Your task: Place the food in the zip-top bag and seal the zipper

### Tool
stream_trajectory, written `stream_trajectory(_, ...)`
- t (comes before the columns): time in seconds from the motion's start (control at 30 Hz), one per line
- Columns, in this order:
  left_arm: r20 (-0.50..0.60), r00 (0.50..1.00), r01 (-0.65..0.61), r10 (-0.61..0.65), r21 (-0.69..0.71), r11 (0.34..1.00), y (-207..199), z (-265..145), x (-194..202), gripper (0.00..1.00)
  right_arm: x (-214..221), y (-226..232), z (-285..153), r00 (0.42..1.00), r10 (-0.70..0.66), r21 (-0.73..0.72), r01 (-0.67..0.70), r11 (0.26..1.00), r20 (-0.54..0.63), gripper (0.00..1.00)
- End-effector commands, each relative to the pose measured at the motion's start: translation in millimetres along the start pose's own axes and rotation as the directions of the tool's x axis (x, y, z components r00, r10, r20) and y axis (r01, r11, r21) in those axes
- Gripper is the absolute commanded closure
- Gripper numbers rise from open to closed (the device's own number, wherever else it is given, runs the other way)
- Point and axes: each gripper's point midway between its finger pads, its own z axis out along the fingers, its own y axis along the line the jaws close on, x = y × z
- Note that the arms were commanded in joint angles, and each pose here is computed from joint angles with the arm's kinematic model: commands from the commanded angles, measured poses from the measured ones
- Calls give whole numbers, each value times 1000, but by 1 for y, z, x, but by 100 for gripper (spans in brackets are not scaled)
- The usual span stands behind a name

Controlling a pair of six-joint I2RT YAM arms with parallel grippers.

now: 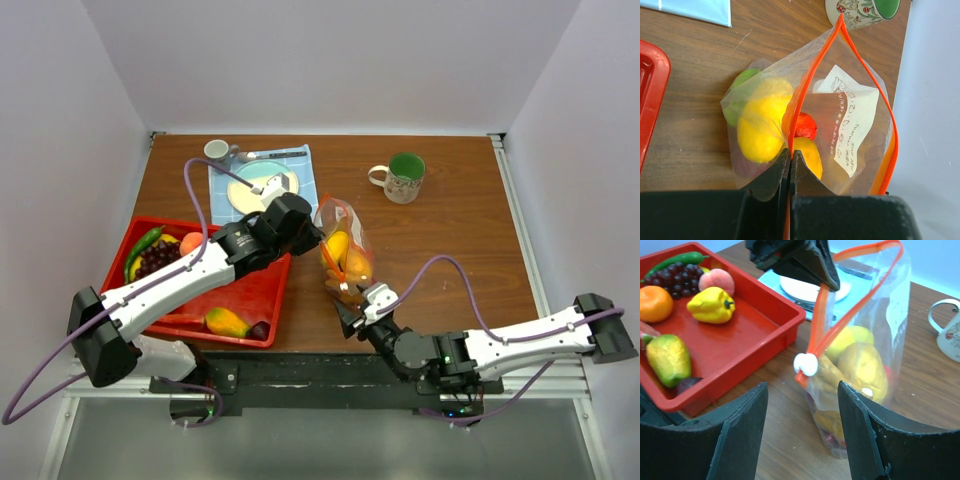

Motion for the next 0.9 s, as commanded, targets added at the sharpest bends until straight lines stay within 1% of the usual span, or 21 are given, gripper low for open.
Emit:
stream_trajectory(0.0, 33, 999, 6, -9, 79, 997, -23, -14, -16, 100, -11, -17, 2, 992, 106, 74, -110, 991, 66, 38)
stream_trajectory(0.3, 31, 999, 2, -5, 81, 997, -23, -16, -17, 100, -1, -28, 17, 987, 136, 92, -145, 985, 90, 41)
stream_trajectory(0.33, 30, 1000, 2, -4, 82, 997, -24, -15, -16, 100, -1, -25, 18, 985, 143, 78, -151, 985, 91, 41)
stream_trajectory(0.47, 28, 1000, 1, -3, 89, 996, -25, -17, -17, 100, 2, -29, 23, 986, 139, 100, -148, 984, 93, 44)
stream_trajectory(0.53, 26, 1000, -2, -1, 94, 996, -26, -18, -17, 100, 1, -31, 23, 984, 146, 108, -157, 982, 99, 49)
stream_trajectory(0.57, 28, 1000, -2, -1, 98, 995, -27, -19, -17, 100, -1, -32, 23, 982, 154, 107, -166, 980, 106, 55)
stream_trajectory(0.63, 26, 1000, -8, 5, 104, 995, -28, -21, -17, 100, -2, -33, 22, 982, 157, 110, -168, 980, 109, 64)
stream_trajectory(0.67, 28, 1000, -10, 7, 106, 994, -29, -21, -18, 100, -3, -35, 22, 982, 156, 117, -169, 979, 110, 73)
stream_trajectory(0.73, 35, 999, -23, 19, 117, 993, -30, -24, -20, 100, -4, -36, 21, 982, 156, 117, -169, 979, 111, 80)
stream_trajectory(0.77, 38, 999, -27, 23, 119, 992, -30, -24, -20, 100, -4, -36, 21, 983, 151, 119, -164, 979, 107, 86)
stream_trajectory(0.83, 51, 998, -49, 42, 138, 989, -33, -29, -24, 100, -5, -38, 20, 982, 155, 122, -168, 978, 108, 92)
stream_trajectory(0.87, 57, 997, -53, 46, 141, 989, -33, -30, -25, 100, -6, -39, 19, 983, 151, 124, -163, 979, 103, 98)
